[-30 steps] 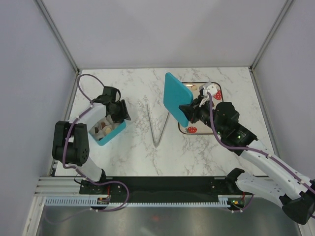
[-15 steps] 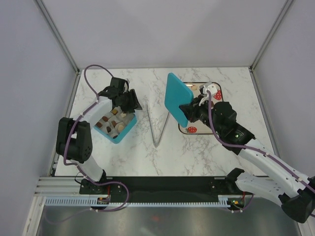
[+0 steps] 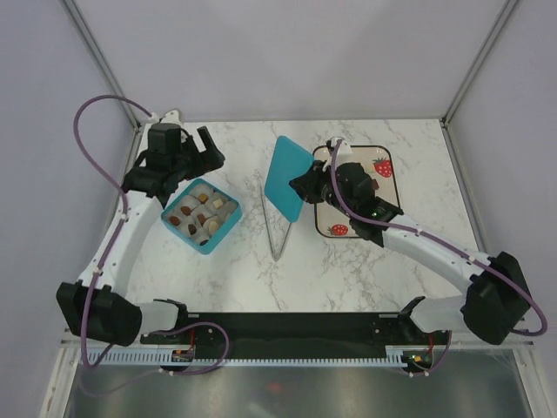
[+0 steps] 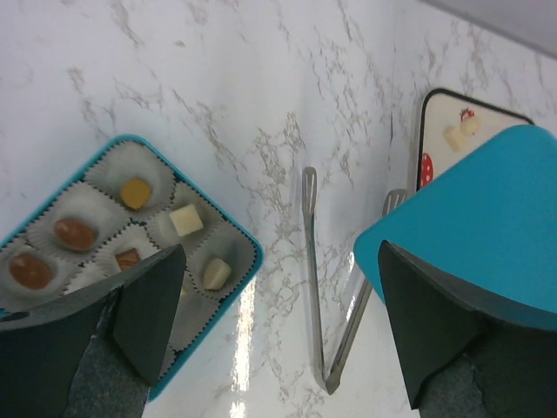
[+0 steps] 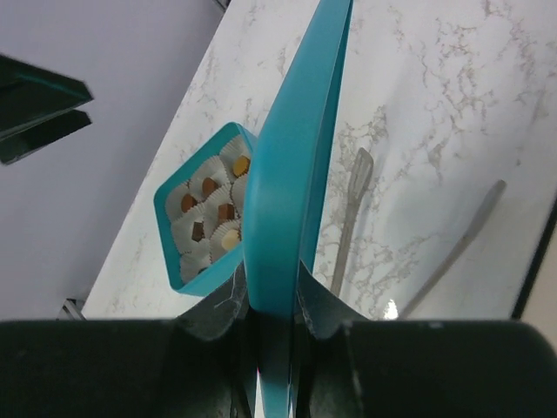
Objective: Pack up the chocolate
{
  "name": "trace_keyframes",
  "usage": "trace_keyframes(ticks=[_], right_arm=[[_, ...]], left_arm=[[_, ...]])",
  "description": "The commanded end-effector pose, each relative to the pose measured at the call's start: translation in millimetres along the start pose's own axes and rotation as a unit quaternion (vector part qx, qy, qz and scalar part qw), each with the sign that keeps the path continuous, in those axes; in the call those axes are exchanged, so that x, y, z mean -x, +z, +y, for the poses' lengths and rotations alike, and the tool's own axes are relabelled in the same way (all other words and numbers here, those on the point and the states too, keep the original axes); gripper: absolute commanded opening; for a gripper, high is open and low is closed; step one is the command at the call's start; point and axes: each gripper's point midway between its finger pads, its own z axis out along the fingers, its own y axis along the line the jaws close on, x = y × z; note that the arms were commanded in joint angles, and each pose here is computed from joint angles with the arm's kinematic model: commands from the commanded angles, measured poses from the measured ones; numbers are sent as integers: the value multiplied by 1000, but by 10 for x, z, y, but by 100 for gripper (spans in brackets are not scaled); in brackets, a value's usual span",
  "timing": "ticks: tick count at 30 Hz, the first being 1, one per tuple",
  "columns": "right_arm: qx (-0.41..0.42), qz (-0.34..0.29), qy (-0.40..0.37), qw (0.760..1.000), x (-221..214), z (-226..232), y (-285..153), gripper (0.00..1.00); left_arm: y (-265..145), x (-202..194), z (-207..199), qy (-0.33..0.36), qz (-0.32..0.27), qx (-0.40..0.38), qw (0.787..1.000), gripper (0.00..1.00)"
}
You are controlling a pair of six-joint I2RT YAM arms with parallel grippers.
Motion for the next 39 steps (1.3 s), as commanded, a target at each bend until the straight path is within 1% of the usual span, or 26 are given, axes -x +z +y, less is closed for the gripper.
trace_keyframes(ticks=[1, 3, 4, 6, 7, 8, 9, 10, 11, 12, 13, 14, 15, 17, 18, 20, 21, 22, 24, 26, 27, 29, 32, 36, 38, 39], right_arm=[[72, -73, 67, 992, 530, 513, 228, 0], [75, -59, 91, 991, 414, 544, 431, 0], [94, -77, 99, 988, 504, 647, 482, 0], [108, -70, 125, 984, 368, 722, 659, 0], [134, -92, 134, 978, 480, 864, 680, 0], [138, -87, 139, 977, 378, 879, 793, 0], [153, -85, 150, 973, 336, 1001, 821, 0], [172, -100, 157, 967, 423, 1130, 841, 0], [172, -88, 163, 968, 278, 1160, 946, 0], [178, -89, 175, 964, 265, 1215, 982, 0], [194, -108, 183, 958, 356, 1304, 992, 0], [197, -103, 190, 956, 235, 1330, 1075, 0], [210, -114, 203, 950, 274, 1393, 1080, 0], [216, -115, 214, 946, 190, 1432, 1204, 0], [228, -122, 229, 938, 252, 1505, 1224, 0], [227, -114, 241, 937, 78, 1509, 1371, 0], [240, -120, 248, 931, 113, 1586, 1389, 0], [236, -110, 257, 931, -26, 1555, 1495, 0], [238, -105, 274, 926, -123, 1602, 1567, 0], [239, -99, 301, 918, -250, 1608, 1675, 0], [245, -105, 311, 912, -229, 1619, 1695, 0], [237, -98, 335, 907, -387, 1583, 1784, 0], [231, -90, 351, 903, -565, 1595, 1862, 0], [225, -77, 358, 903, -757, 1632, 1945, 0], [221, -65, 365, 902, -921, 1609, 2006, 0], [227, -66, 369, 899, -905, 1643, 1991, 0]], left_arm=[[-382, 177, 206, 21, -58, 37, 997, 100], [-503, 170, 143, 18, -66, 15, 998, 100], [-626, 188, 109, 20, -78, 3, 997, 100], [-723, 189, 58, 15, -85, -14, 996, 100], [-750, 167, 34, 15, -86, -23, 996, 100], [-798, 177, 3, 14, -91, -33, 995, 100], [-799, 164, 4, 11, -90, -34, 995, 100], [-795, 164, 14, 9, -90, -32, 995, 100], [-780, 152, 13, 8, -87, -32, 996, 100], [-775, 156, 14, 4, -87, -31, 996, 100], [-768, 160, 20, -8, -86, -30, 996, 100], [-744, 164, 27, -13, -84, -28, 996, 100], [-727, 177, 31, -15, -83, -26, 996, 100], [-722, 238, -31, -24, -79, -43, 996, 100], [-676, 315, 1, -33, -81, -39, 995, 100], [-634, 392, -6, -54, -73, -55, 994, 99], [-565, 474, 132, -73, -76, -42, 994, 99], [-528, 503, 156, -90, -73, -44, 992, 97], [-479, 601, 312, -115, -76, -46, 989, 96], [-423, 688, 539, -129, -82, -31, 988, 96], [-408, 718, 667, -136, -89, -15, 987, 96], [-387, 762, 878, -144, -103, 21, 984, 95], [-336, 727, 1220, -150, -116, 79, 979, 95], [-279, 556, 1658, -163, -99, 129, 973, 94], [-265, 468, 1837, -177, -92, 149, 968, 93], [-258, 439, 1873, -182, -90, 153, 967, 93]])
